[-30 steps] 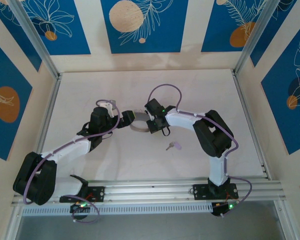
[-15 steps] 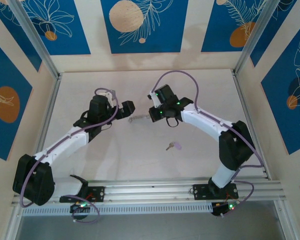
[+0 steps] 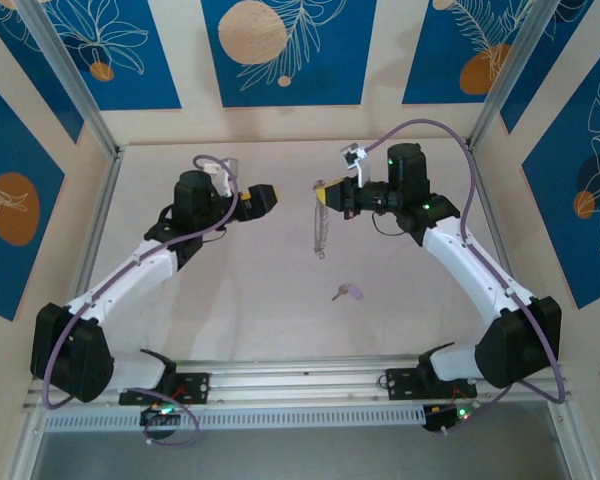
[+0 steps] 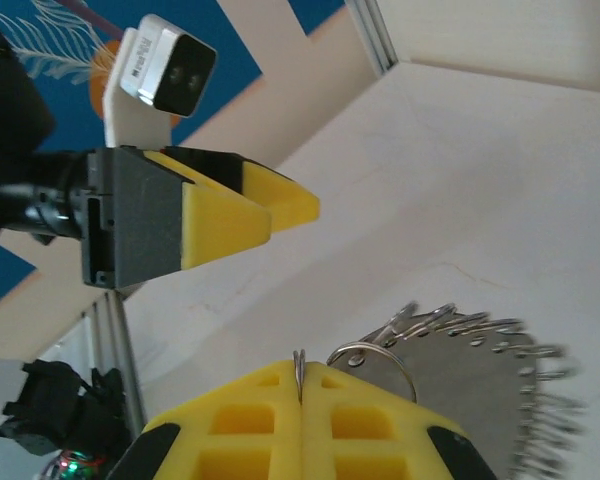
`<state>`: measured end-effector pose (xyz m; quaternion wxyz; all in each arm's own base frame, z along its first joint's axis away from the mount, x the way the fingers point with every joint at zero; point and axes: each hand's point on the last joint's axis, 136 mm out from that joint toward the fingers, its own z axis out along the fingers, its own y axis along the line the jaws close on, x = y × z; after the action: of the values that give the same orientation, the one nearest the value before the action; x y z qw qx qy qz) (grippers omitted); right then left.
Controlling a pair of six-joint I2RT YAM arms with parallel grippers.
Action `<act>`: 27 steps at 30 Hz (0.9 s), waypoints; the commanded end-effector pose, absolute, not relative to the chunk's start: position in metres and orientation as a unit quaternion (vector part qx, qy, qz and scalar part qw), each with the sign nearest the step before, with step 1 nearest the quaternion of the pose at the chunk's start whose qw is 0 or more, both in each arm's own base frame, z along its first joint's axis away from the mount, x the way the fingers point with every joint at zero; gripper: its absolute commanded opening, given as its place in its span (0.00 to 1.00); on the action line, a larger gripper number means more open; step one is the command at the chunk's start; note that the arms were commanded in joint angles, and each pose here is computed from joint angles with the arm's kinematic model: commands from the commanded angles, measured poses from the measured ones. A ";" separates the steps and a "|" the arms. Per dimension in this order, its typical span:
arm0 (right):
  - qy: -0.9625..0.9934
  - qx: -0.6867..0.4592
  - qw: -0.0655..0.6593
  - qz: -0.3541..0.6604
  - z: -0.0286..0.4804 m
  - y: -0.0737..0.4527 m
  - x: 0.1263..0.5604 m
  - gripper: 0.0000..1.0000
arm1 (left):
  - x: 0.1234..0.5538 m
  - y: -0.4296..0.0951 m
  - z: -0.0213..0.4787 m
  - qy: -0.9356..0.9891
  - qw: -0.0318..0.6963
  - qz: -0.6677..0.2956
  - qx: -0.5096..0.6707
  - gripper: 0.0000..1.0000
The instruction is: Put the keys on the keyring
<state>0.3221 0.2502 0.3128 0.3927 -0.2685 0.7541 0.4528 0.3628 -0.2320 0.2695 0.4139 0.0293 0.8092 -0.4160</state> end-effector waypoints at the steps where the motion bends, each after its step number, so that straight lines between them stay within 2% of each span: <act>1: 0.707 -0.291 0.397 0.508 0.340 0.254 0.307 0.00 | 0.365 -0.243 0.304 0.774 0.437 -0.451 0.075 0.95; 4: 0.699 -0.293 0.394 0.520 0.345 0.252 0.308 0.00 | 0.365 -0.250 0.316 0.759 0.441 -0.471 0.091 0.90; 14: 0.666 -0.300 0.362 0.579 0.347 0.258 0.315 0.00 | 0.348 -0.276 0.356 0.673 0.428 -0.586 0.145 0.56; 20: 0.666 -0.295 0.331 0.600 0.332 0.267 0.322 0.00 | 0.339 -0.282 0.364 0.636 0.417 -0.630 0.160 0.49; 27: 0.670 -0.278 0.326 0.606 0.324 0.269 0.330 0.00 | 0.340 -0.289 0.349 0.636 0.397 -0.641 0.165 0.43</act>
<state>0.3338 0.2666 0.3177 0.3256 -0.2681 0.6852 0.5938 0.3460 -0.2878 0.3433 0.3970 0.1444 0.6561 -0.6253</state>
